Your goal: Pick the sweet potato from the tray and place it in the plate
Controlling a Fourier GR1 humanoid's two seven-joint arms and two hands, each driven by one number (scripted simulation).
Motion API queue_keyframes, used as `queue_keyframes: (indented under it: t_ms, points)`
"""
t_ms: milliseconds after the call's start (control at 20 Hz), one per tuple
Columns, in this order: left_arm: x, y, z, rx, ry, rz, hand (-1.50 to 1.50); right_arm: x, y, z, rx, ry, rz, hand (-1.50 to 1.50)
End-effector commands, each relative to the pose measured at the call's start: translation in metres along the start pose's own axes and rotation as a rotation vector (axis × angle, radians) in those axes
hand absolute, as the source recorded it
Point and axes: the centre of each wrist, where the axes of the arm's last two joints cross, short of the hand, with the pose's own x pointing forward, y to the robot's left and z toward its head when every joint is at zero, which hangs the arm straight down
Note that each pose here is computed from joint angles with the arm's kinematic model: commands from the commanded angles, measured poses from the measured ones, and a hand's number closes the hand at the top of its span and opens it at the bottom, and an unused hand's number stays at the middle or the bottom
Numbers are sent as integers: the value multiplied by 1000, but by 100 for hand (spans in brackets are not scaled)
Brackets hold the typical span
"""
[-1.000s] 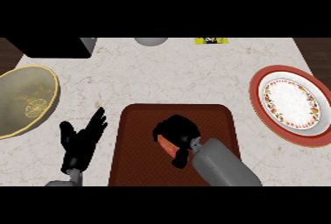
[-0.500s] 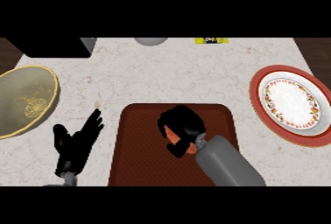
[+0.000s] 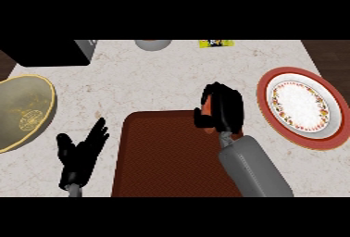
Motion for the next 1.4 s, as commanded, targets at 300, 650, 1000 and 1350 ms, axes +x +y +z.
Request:
queue_keyframes:
  t_ms: [300,650,1000,1350]
  points:
    - [2,4,2,-20,-8,-10,0,12,-17,20,-463,345,-190,150]
    - [4,-6,-15,-8,-8,-12,0,-25,-30,18,-645,392,-313,150]
    - [15,2,-8,-16,-16,12,0,-121,-62,-4,-799,459,-149,150]
    - [3,-12,-3,-31,-17,-7,0,-209,-98,-26,-840,499,-99,150]
